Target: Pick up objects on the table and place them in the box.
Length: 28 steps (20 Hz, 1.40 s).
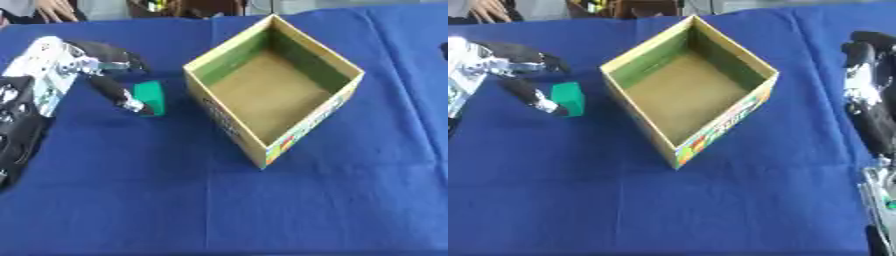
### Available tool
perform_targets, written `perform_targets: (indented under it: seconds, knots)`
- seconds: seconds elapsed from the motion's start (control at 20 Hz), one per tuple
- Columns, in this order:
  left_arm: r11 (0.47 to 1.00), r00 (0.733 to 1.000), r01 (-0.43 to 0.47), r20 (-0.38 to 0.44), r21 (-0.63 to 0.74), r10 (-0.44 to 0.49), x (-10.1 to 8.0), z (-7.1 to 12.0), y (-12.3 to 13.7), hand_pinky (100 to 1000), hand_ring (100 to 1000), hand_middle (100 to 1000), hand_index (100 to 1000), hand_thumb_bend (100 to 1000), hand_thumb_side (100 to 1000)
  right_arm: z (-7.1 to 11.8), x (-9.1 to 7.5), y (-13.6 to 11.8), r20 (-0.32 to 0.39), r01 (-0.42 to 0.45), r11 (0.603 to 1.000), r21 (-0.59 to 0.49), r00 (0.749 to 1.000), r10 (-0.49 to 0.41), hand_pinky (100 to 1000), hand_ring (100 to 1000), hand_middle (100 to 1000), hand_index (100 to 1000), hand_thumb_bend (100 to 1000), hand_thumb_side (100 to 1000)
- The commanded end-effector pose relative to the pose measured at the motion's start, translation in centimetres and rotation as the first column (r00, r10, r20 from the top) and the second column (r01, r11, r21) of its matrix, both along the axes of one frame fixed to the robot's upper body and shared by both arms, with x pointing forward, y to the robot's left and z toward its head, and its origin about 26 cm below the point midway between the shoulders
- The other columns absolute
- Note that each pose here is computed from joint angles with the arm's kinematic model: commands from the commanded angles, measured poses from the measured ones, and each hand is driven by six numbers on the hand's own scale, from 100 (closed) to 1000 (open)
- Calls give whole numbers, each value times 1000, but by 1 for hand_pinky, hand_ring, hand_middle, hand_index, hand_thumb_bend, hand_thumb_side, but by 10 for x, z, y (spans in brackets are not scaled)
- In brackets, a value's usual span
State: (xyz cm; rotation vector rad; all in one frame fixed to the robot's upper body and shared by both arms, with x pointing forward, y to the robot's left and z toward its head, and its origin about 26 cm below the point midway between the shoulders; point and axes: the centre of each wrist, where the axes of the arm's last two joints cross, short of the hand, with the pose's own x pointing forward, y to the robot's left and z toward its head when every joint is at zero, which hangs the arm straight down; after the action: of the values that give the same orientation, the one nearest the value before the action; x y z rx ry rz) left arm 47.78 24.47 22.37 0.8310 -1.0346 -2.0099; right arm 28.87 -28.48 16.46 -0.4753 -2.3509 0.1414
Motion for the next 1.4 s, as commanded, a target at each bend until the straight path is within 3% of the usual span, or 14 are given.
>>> perform_targets:
  seconds: [0.05,0.65,0.85,1.0,1.2,1.4]
  knots:
    - [1000,999,-20,47,15,19,3,14,6,806,901,984,1000,675,824,8,-1,3,31,-15,1000,-11,999,16,775,726,581,727,100,602]
    - [998,997,-60,55,-12,61,10,3,14,798,894,959,1000,644,852,7,0,6,29,-25,1000,-9,999,25,777,726,578,723,100,606]
    - [998,997,-45,64,-36,47,10,1,15,742,838,838,1000,623,856,7,-1,6,24,-17,1000,-6,1000,17,778,727,578,723,101,608]
    - [998,997,-22,72,-61,26,10,1,15,669,768,753,938,614,845,6,-1,6,19,-9,1000,-4,1000,9,779,727,578,723,101,608]
    - [997,998,0,70,-81,6,10,-1,15,633,724,706,902,592,826,6,-1,5,17,0,1000,1,1000,0,779,728,577,722,100,606]
    - [997,998,3,66,-82,2,10,-3,14,569,660,625,838,484,792,6,-1,4,19,12,1000,11,1000,-12,780,728,576,720,100,606]
